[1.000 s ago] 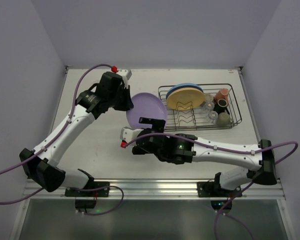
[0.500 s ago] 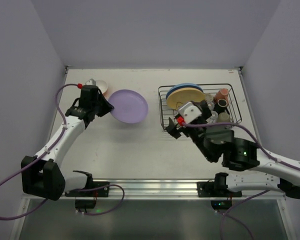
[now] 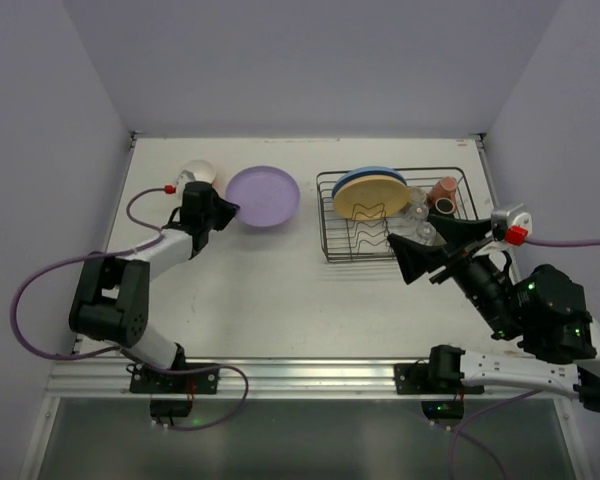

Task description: Unload the mixed dishes from the dish rack

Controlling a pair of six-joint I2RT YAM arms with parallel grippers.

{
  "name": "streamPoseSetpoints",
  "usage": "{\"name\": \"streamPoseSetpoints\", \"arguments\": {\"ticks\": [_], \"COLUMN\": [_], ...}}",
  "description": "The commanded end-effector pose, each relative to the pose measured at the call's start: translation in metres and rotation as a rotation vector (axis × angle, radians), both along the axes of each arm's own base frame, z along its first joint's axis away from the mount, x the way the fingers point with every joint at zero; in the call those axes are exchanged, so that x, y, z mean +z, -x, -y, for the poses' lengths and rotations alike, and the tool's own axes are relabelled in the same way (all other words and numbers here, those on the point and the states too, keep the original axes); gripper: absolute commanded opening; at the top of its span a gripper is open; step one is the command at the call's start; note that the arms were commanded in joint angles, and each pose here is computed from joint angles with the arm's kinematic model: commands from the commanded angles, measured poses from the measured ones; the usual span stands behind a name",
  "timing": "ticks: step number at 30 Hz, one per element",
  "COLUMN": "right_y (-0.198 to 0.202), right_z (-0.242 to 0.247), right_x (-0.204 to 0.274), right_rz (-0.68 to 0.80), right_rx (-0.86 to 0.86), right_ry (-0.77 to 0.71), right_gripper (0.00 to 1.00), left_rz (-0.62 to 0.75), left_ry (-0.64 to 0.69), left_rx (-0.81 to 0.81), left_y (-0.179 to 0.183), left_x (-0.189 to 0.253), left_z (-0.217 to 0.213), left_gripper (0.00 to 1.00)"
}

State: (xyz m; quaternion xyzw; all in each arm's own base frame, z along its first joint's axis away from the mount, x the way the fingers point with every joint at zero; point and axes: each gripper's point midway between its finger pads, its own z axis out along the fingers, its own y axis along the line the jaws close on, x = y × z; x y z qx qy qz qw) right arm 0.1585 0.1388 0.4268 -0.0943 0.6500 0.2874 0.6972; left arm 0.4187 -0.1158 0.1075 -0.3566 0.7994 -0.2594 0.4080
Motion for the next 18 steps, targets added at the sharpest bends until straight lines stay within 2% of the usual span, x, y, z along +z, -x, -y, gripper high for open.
{"name": "streamPoseSetpoints", "arguments": {"ticks": [1, 10, 17, 18], "right_y": [0.007, 0.006, -0.002, -0.004], "right_z": [-0.007, -0.021, -0.022, -0.02], "right_x": [-0.004, -0.024, -0.045, -0.044], "right_rz": [-0.046, -0.08, -0.127, -0.143], "right_rx": [0.059, 0.068, 0.006, -0.022], "right_ry": [-0.057, 0.026, 0.063, 0.069], "right_gripper": [0.99, 0.99, 0.99, 0.99], "left_rz": [0.091, 0.042, -0.046, -0.05], "left_ry": [0.055, 0.007, -0.03, -0.032], "left_rx": [0.082, 0.076, 0.089, 0.087], "left_y": [-0.03, -0.046, -0.047, -0.047], "left_x": [0.009, -0.029, -0.056, -0.057], "left_z": [-0.005, -0.005, -0.009, -0.009], "left_gripper": [0.0, 0.01, 0.25, 0.39]}}
